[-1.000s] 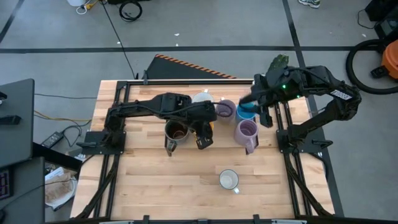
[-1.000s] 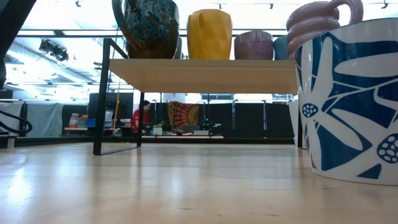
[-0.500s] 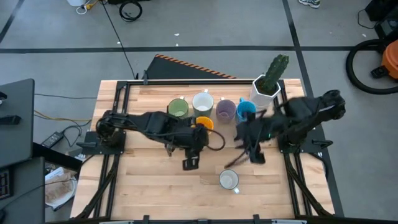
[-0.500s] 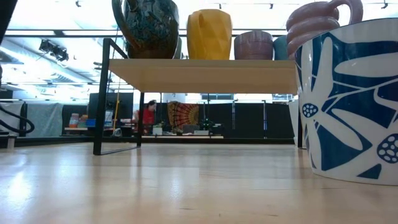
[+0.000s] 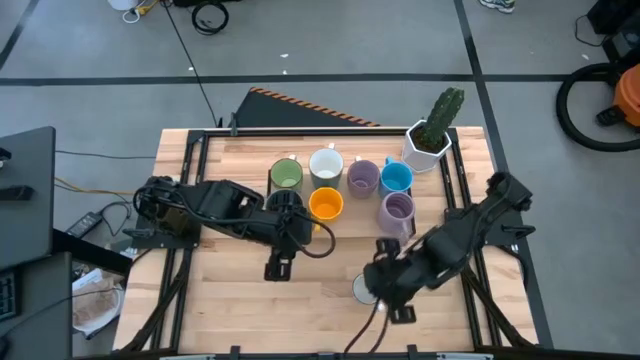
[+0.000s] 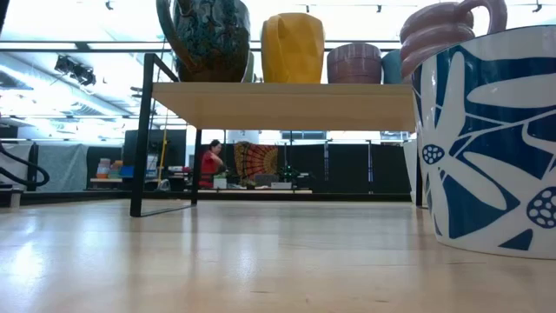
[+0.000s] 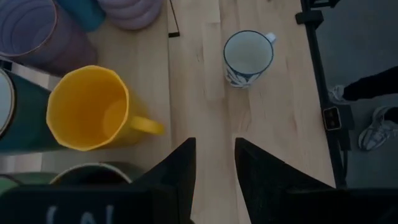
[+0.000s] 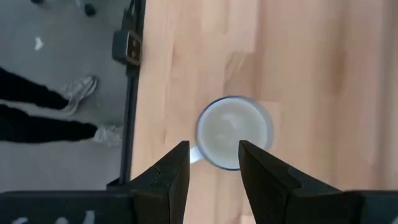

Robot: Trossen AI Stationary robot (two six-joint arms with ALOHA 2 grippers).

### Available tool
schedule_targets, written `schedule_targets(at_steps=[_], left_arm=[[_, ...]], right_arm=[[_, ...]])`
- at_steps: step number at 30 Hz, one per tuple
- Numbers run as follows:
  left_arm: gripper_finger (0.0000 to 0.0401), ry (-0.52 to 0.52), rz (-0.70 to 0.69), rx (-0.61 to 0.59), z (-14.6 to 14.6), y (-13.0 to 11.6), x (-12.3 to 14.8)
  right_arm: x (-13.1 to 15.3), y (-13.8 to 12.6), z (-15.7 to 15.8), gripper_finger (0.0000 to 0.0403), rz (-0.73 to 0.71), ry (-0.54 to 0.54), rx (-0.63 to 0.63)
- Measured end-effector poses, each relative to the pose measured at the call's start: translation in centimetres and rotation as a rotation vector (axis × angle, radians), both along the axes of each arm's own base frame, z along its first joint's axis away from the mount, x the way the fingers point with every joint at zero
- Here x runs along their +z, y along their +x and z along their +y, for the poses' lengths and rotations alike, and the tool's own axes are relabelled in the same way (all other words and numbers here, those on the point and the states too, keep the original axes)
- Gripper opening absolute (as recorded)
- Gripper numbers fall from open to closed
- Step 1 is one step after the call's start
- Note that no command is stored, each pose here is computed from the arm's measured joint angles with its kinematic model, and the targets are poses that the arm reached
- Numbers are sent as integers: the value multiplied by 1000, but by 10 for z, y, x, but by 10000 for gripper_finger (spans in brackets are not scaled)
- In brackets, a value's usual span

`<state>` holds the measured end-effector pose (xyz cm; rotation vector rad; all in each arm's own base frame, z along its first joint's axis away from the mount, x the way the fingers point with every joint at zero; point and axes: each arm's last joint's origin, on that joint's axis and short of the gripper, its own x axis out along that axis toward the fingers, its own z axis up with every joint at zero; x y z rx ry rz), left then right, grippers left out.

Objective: Place coffee mugs
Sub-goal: Put the white blue mug on the shelf

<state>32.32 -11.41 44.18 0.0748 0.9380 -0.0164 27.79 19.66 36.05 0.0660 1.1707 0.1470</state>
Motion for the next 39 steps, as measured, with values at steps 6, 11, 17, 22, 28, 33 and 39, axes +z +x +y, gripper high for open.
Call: schedule_targets(at_steps=[6, 11, 17, 22, 28, 33, 39], left_arm=[[117, 5, -13, 11, 6, -13, 10], [117, -9, -29, 38, 13, -24, 19], [117, -15, -65, 83, 21, -39, 30], [117, -42, -103, 106, 26, -53, 41], [117, -43, -117, 122, 27, -60, 45], [117, -42, -92, 129, 27, -62, 43], [117, -37, -77, 126, 29, -68, 45]], right_arm=[[-38, 24, 20, 145, 100, 4, -20], [-61, 37, 30, 162, 150, 30, -79], [-86, 47, 37, 206, 208, 3, -162], [-109, 58, 36, 225, 264, -40, -218], [-135, 70, 35, 206, 339, -50, -228], [-146, 75, 33, 151, 385, -33, -232], [-134, 74, 25, 72, 380, -14, -243]])
